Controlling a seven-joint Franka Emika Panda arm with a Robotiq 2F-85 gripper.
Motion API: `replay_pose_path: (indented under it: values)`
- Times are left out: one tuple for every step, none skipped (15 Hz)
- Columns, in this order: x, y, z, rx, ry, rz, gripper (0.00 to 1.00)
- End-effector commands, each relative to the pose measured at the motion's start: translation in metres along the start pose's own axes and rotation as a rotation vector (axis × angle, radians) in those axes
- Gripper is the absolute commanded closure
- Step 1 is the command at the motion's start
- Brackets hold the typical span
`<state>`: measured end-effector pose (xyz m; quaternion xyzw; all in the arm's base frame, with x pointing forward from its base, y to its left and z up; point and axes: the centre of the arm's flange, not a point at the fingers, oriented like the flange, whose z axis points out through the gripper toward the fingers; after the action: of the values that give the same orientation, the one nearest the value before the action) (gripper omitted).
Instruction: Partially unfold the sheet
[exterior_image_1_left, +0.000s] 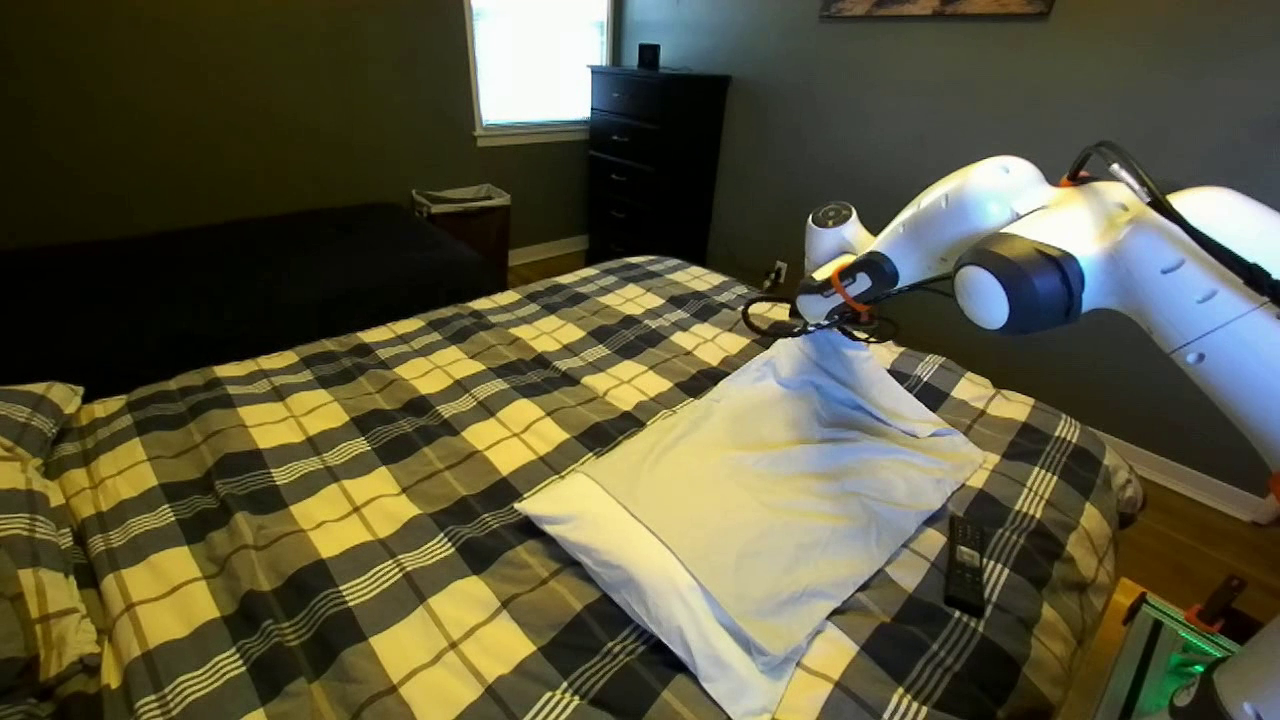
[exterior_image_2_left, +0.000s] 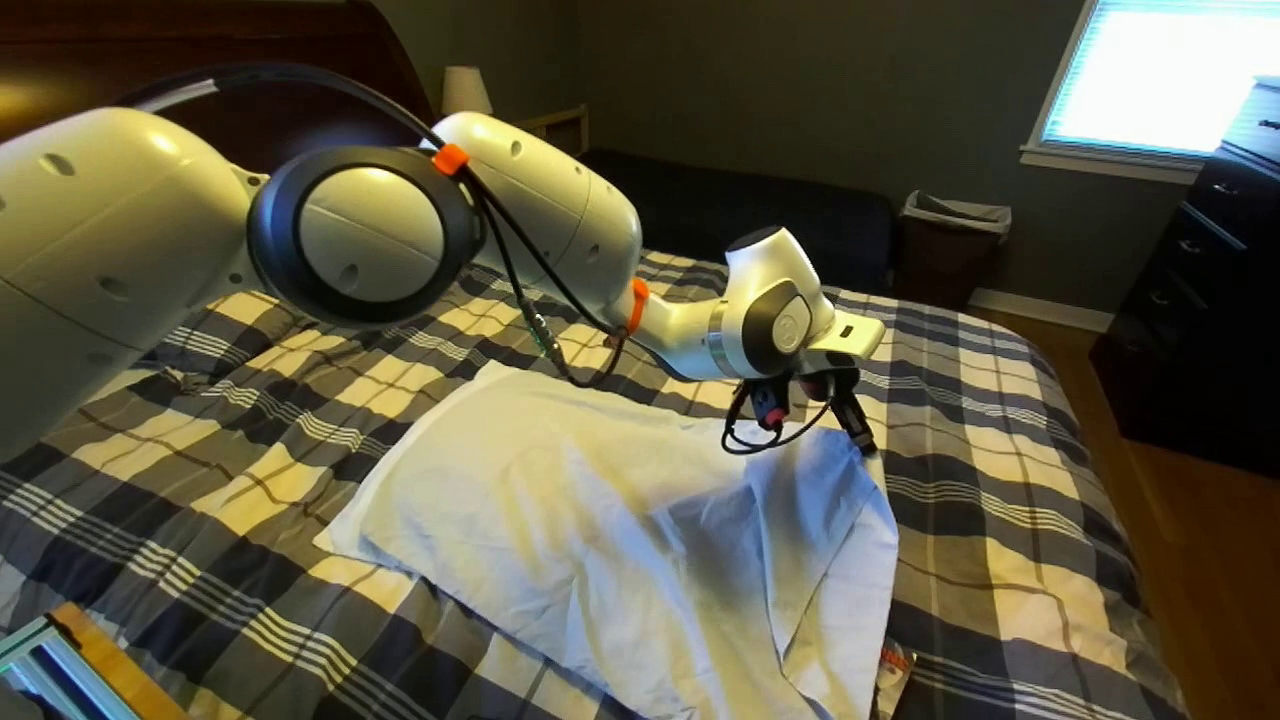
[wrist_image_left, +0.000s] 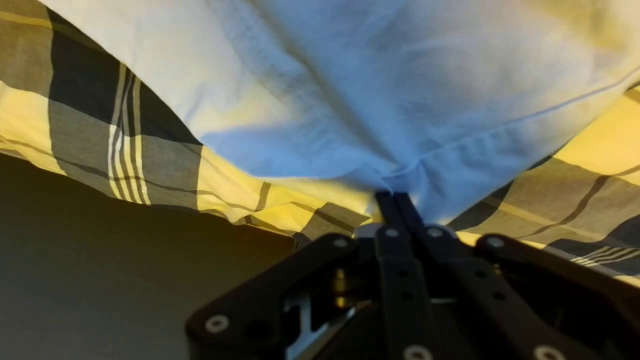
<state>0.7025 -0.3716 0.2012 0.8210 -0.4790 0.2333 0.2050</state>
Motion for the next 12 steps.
replay_pose_path:
  values:
    - [0.018,-0.018,0.028,-0.022,0.017,0.035,1.00]
    - [0.020,-0.019,0.030,-0.026,0.017,0.043,1.00]
    - [0.023,-0.018,0.030,-0.027,0.017,0.050,1.00]
    - [0.025,-0.019,0.032,-0.023,0.014,0.057,1.00]
    - [0.028,-0.019,0.033,-0.024,0.014,0.065,1.00]
    - [0.030,-0.021,0.035,-0.028,0.013,0.068,1.00]
    - [0.030,-0.021,0.036,-0.033,0.008,0.067,1.00]
    - [0.030,-0.021,0.036,-0.038,0.008,0.069,0.74]
    - [0.030,-0.020,0.035,-0.043,0.004,0.069,0.73]
    - [0.029,-0.016,0.032,-0.037,0.009,0.076,0.66]
    - [0.030,-0.013,0.029,-0.029,0.015,0.085,0.60]
    - [0.031,-0.008,0.024,-0.021,0.016,0.092,0.53]
